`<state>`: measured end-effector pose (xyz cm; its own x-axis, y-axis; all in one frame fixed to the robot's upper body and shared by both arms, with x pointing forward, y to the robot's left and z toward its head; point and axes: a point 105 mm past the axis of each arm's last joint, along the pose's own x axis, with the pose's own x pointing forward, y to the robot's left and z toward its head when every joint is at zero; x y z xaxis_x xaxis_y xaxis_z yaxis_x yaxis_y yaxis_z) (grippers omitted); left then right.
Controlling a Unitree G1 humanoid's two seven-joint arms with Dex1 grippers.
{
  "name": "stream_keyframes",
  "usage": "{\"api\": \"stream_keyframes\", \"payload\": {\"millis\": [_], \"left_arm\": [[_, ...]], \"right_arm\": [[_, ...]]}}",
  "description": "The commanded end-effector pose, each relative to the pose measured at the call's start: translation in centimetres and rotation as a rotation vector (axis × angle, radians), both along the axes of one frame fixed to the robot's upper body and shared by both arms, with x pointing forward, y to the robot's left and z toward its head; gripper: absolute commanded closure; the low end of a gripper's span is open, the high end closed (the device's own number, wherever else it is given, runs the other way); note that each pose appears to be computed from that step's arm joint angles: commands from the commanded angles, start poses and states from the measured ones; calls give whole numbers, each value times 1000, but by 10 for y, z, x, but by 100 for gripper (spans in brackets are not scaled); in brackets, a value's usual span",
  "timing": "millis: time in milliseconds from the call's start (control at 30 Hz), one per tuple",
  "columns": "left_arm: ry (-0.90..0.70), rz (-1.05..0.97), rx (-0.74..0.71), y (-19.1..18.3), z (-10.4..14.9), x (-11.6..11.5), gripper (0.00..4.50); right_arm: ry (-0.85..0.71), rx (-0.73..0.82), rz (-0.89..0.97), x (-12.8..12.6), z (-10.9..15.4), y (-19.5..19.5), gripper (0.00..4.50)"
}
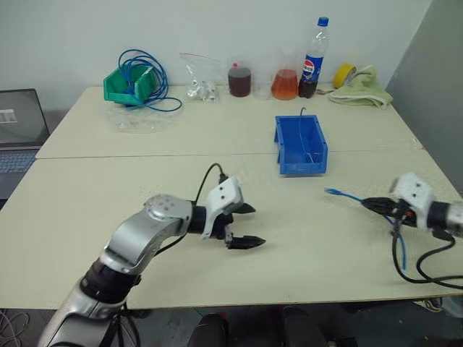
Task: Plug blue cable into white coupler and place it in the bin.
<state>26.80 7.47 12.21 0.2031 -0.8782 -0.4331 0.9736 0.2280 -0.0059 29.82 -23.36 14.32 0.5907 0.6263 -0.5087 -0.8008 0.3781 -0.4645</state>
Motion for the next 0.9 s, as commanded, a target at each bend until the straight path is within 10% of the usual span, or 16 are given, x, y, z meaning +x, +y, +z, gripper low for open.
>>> {"api": "stream_keyframes", "payload": {"millis": [33, 900], "left_arm": [[-14, 32, 5, 14, 3, -9, 0], [55, 256, 132, 88, -42, -35, 0]], "right_arm": [[-26, -56, 205, -1, 2, 39, 449], [61, -70, 642, 11, -30, 164, 449]]}}
